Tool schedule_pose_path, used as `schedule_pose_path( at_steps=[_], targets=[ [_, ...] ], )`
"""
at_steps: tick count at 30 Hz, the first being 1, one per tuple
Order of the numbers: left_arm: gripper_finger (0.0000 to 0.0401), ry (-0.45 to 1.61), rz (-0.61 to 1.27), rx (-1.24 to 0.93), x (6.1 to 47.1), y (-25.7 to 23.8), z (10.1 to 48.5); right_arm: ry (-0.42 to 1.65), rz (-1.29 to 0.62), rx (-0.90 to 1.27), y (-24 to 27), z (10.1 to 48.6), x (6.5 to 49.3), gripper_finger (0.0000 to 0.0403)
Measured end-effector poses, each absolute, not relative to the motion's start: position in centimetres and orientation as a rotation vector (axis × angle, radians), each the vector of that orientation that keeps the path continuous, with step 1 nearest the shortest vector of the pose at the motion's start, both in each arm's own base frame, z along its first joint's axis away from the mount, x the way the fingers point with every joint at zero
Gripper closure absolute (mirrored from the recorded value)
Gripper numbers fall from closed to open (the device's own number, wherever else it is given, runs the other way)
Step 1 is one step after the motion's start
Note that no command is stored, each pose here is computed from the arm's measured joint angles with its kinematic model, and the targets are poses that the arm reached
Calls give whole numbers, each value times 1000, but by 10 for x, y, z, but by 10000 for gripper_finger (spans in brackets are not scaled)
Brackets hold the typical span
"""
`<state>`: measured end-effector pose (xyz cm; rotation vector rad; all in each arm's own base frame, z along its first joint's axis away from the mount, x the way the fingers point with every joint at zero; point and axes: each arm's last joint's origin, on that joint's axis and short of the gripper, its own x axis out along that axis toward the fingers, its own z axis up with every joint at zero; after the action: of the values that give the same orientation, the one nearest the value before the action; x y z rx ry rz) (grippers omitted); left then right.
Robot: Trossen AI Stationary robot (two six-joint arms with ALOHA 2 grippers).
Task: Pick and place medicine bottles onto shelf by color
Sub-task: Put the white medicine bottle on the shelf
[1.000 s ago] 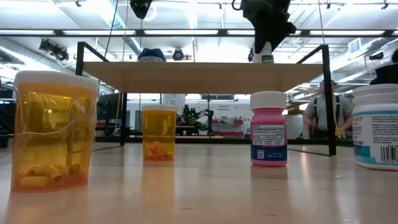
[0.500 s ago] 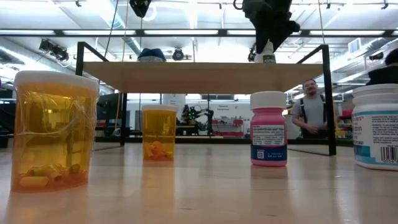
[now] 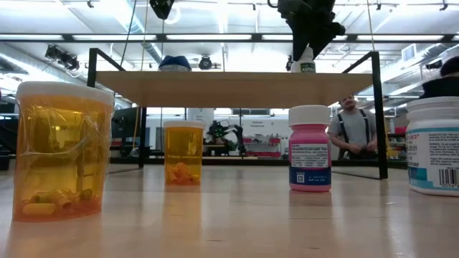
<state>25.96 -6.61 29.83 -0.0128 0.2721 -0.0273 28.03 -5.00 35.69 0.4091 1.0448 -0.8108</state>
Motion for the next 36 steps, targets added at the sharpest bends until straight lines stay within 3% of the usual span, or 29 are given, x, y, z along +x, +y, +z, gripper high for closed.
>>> schedule_pose_path(
  at_steps=[29, 36],
  targets=[
    [294, 268, -28, -13, 260, -66, 299, 1060, -790, 396, -50, 340, 282, 177],
    [294, 268, -27, -15, 260, -66, 299, 1085, -779, 383, -50, 338, 281, 138]
  ],
)
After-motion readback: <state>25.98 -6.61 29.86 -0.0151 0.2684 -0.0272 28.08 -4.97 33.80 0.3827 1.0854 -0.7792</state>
